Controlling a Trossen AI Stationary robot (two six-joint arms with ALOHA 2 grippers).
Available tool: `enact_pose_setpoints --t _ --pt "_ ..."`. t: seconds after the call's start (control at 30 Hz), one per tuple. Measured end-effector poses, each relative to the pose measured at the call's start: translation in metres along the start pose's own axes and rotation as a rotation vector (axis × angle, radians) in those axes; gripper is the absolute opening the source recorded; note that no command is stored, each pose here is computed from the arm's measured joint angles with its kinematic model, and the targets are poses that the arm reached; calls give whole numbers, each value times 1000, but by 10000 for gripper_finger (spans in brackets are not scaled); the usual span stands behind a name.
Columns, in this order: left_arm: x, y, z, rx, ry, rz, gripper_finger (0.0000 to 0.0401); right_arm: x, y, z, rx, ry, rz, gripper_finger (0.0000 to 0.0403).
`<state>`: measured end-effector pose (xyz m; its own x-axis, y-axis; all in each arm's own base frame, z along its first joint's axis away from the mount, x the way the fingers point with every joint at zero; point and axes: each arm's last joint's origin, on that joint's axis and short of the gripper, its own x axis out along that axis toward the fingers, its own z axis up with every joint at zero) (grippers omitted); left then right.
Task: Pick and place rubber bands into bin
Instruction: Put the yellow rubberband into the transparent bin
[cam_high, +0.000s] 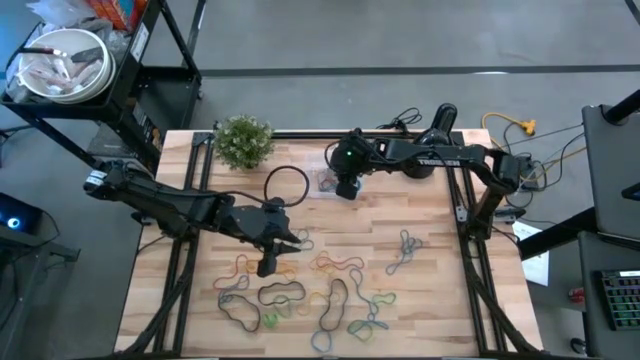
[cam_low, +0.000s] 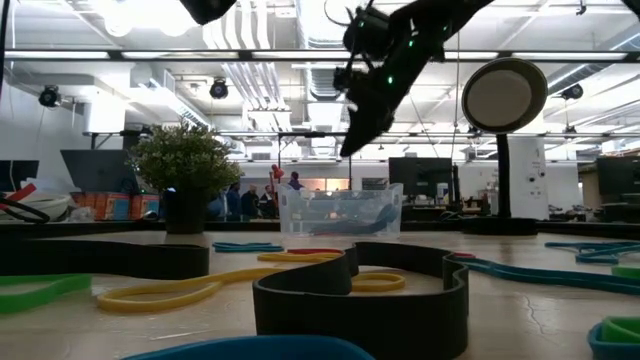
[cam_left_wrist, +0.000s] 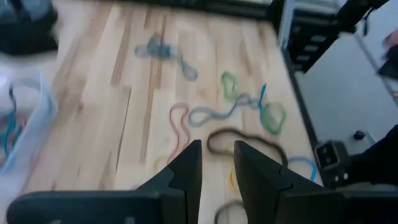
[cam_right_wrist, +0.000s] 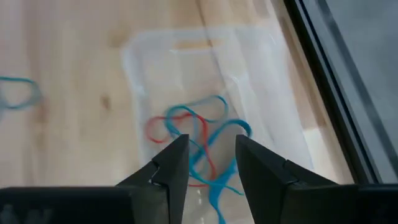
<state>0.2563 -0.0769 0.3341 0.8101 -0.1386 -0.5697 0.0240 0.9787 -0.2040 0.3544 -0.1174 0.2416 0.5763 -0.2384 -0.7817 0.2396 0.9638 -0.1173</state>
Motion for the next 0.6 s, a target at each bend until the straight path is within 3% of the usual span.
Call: enact_pose_setpoints --t 0.33,0.6 --pt "-1 3 -16 -67 163 31 77 -56 20 13 -91 -150 146 111" --pt "-2 5 -20 -90 211 44 77 -97 37 8 -127 -158 198 99"
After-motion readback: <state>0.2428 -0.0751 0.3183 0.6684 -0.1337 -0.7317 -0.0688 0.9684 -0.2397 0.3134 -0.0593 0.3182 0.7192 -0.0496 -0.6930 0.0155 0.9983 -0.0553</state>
